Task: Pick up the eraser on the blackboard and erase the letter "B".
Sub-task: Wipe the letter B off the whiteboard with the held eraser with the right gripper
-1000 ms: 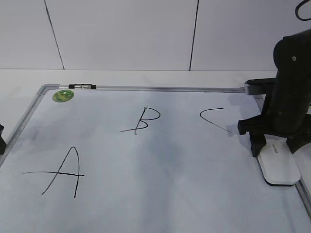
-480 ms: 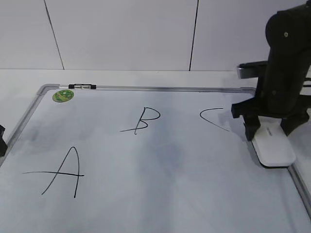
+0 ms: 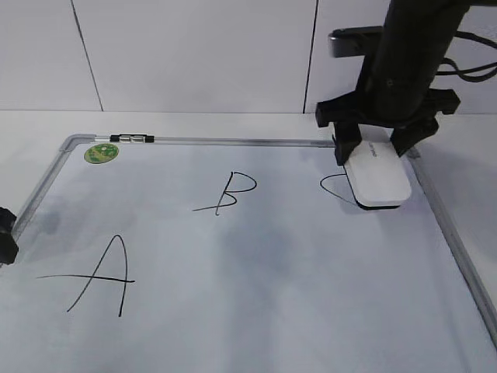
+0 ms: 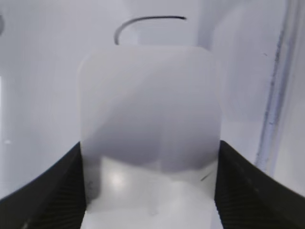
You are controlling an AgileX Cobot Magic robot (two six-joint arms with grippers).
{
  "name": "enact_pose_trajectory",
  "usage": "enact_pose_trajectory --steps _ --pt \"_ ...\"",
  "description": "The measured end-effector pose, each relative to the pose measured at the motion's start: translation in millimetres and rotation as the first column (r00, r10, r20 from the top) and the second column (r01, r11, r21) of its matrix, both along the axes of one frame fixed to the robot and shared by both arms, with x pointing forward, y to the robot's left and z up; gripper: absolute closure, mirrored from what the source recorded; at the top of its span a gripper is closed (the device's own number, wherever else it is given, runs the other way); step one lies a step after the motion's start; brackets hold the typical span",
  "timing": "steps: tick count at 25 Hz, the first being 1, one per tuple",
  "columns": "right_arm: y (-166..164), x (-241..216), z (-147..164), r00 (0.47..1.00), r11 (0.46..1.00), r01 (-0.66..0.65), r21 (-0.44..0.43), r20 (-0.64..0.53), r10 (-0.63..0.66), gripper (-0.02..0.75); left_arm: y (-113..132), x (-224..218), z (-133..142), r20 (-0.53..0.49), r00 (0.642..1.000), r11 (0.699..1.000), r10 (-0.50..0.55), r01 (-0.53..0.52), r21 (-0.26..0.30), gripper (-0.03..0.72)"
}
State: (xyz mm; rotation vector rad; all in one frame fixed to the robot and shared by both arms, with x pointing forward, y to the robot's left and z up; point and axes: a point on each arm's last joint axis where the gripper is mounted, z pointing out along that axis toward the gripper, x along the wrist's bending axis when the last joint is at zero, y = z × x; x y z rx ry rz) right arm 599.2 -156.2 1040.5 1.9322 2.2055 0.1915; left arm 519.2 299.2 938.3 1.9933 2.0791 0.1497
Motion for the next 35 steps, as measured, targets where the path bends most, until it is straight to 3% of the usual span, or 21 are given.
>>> enact_pose_trajectory --steps 7,35 --pt "13 2 17 0.999 0.995 -0.025 0.098 0.025 0.023 0.184 0 0 0 0.003 1.0 1.0 0.0 0.0 0.0 0.202" --pt "32 3 20 0.99 0.955 -0.143 0.261 0.038 0.138 0.184 -1 4 -15 -0.044 0.999 1.0 0.012 -0.013 -0.011 0.239"
